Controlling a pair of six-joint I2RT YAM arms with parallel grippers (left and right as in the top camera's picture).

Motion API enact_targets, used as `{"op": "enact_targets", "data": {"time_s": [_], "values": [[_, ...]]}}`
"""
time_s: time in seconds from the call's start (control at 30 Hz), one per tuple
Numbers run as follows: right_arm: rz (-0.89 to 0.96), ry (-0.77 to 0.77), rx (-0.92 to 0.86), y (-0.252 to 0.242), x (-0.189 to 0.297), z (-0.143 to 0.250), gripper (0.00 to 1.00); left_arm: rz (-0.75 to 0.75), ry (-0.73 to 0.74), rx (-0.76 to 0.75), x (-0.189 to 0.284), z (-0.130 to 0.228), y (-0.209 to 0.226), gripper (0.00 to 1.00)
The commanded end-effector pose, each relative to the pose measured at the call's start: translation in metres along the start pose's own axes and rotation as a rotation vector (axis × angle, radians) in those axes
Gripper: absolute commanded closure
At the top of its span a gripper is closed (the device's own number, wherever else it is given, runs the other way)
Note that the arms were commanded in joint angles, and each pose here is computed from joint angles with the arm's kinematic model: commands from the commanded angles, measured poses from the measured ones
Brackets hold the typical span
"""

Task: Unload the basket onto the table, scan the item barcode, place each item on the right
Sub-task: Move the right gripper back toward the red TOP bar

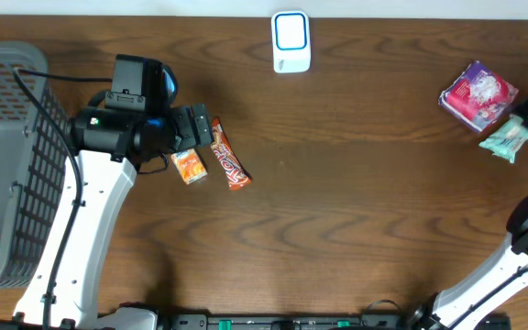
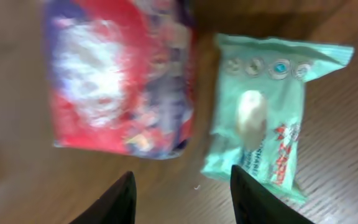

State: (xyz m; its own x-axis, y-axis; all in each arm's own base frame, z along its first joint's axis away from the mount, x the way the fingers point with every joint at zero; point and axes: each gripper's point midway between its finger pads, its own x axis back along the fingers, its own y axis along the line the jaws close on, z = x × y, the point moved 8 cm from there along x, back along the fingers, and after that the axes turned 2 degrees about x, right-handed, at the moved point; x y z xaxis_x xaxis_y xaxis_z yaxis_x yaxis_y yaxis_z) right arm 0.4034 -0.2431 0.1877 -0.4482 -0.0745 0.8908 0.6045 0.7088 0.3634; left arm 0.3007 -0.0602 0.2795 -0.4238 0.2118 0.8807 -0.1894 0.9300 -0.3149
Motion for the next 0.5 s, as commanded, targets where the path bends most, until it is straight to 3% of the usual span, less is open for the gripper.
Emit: {"op": "enact_targets", "data": {"time_s": [0.0,0.07,0.13,0.33,0.47], "values": [[-0.279,-0.028,0.073,0.045,0.037,-0.013,0.53,-0.007,-0.003,-0.005,0.001,-0.001,0.001,0.02],[-0.461,0.006,0.148,0.071,0.045,-0.007,0.45,-0.007,-0.003,-0.005,0.001,-0.001,0.001,0.02],[-0.611,0.054,0.214,0.095,0.048,0.004,0.01,-0.007,-0.003,-0.005,0.001,-0.001,0.001,0.02],[-0.702,0.245,0.528,0.177,0.025,0.077,0.01,-0.007,-0.004,-0.004,0.001,-0.001,0.001,0.02],[-0.669,0.332,0.679,0.227,0.003,0.128,0.01,-0.007,-0.003,-0.005,0.001,-0.001,0.001,0.02]]}}
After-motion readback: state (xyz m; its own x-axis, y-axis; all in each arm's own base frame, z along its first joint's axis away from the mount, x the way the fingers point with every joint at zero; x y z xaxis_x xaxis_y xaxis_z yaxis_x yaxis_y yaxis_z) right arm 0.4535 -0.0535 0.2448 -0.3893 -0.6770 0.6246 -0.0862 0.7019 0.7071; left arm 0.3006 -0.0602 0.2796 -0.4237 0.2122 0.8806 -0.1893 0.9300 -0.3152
